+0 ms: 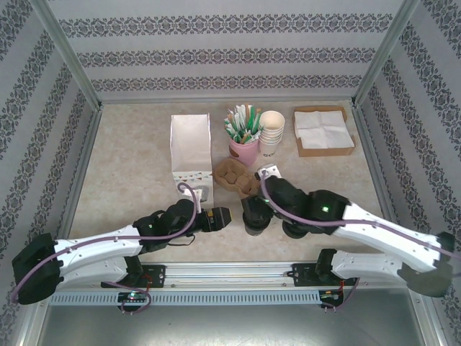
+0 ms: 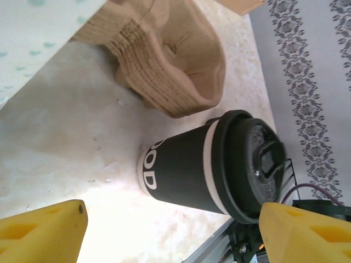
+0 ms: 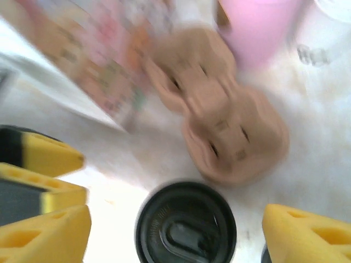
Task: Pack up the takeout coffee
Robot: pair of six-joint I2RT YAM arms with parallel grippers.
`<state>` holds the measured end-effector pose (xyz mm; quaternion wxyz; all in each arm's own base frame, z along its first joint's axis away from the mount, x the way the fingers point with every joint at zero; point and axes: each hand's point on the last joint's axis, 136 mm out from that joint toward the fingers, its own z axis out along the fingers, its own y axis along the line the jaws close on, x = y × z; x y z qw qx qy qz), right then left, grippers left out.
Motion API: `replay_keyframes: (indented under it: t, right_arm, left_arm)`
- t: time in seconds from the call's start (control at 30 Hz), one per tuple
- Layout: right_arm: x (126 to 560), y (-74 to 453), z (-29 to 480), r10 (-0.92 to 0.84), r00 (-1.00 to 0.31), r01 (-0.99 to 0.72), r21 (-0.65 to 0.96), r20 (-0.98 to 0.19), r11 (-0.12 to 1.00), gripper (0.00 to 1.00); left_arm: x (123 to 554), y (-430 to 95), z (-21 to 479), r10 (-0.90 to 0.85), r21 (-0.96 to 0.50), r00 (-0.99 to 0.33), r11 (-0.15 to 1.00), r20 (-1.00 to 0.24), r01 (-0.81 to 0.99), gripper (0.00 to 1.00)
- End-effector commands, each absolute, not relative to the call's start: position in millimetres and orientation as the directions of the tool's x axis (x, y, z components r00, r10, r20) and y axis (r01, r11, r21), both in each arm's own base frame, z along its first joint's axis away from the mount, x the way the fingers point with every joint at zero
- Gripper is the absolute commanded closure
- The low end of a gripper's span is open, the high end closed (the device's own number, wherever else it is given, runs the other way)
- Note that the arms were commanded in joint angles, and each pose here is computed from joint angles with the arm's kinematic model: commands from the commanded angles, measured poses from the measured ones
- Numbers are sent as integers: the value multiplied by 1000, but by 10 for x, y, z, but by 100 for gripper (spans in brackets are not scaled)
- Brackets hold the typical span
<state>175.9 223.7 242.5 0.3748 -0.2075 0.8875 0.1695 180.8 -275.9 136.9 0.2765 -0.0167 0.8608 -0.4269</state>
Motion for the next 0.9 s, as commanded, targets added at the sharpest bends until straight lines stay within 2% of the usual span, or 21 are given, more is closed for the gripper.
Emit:
replay_keyframes:
  t: [0.0,0.07,0.17,0.27,0.37,0.5,0.7,0.87]
  right_arm:
    - [1648,2440,2741,-402,-293,-768,-36,-867,639,22]
    - [1570,2410,2731,-503,-121,-836,-185,-856,517,22]
    - [1406,2348,2639,-621,27,-905,-283,-783,318,20]
    - [1325,2269,2592,-687,108,-932,-313,-718,180,19]
    - [1303,2159,2420,-764,136,-952,-296,-630,74,19]
    - [1377,2019,2102,-843,133,-970,-242,-522,-3,19]
    - [1372,2034,1918,-855,103,-995,-68,-508,-79,21]
    - [1496,2115,1791,-873,78,-997,-31,-481,-72,17]
  left_arm:
    - [1755,-2711,1376,-241,-724,-836,647,-493,240,18]
    - [1743,-2697,1415,-238,-723,-831,642,-504,255,18]
    - [1723,-2670,1482,-223,-714,-821,641,-525,282,18]
    - [1718,-2606,1532,-214,-693,-804,653,-554,304,18]
    - [1717,-2532,1564,-214,-676,-784,663,-583,321,18]
    - [1687,-2487,1632,-207,-668,-765,653,-610,356,18]
    - [1645,-2423,1617,-175,-637,-744,661,-644,397,18]
    - [1623,-2414,1629,-146,-615,-732,662,-666,428,18]
